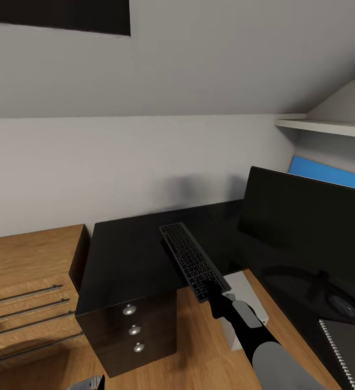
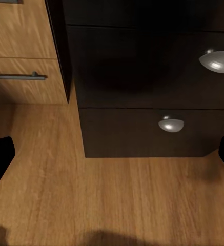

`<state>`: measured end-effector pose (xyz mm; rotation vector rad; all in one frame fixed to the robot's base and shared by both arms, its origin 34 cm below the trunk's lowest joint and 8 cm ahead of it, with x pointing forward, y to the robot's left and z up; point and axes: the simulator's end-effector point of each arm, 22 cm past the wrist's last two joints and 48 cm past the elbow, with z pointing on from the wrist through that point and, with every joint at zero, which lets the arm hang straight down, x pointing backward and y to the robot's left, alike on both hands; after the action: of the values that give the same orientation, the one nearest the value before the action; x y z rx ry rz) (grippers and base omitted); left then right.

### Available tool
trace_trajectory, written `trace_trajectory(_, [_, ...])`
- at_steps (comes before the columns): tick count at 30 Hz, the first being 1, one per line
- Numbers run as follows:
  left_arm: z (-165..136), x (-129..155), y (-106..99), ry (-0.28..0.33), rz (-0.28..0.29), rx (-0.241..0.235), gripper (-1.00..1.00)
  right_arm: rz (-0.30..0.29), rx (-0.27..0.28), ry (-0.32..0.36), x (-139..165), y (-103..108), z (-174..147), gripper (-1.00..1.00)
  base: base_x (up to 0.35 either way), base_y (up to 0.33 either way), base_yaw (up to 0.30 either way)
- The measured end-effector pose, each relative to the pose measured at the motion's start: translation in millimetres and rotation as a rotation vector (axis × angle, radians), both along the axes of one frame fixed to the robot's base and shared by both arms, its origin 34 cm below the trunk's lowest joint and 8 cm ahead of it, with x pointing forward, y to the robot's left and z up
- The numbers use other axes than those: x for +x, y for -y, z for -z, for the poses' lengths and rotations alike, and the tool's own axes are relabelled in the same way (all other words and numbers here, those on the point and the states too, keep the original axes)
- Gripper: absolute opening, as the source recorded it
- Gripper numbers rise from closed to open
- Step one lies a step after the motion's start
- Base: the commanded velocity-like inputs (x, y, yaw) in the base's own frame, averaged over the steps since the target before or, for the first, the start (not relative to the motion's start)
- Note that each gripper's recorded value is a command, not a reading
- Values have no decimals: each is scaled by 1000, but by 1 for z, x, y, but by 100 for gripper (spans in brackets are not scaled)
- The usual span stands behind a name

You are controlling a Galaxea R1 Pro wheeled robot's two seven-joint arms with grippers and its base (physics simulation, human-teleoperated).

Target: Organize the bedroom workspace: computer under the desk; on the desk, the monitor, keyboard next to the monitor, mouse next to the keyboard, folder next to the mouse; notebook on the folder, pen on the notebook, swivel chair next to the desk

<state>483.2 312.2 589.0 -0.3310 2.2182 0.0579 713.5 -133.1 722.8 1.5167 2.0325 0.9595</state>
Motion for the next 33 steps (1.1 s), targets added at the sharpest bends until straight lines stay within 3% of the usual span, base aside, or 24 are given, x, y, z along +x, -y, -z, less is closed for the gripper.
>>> trace_trajectory(33, [0,0,0,-1,0,-1,100,22,-10,2,1,5,0,-100,20,-22,0])
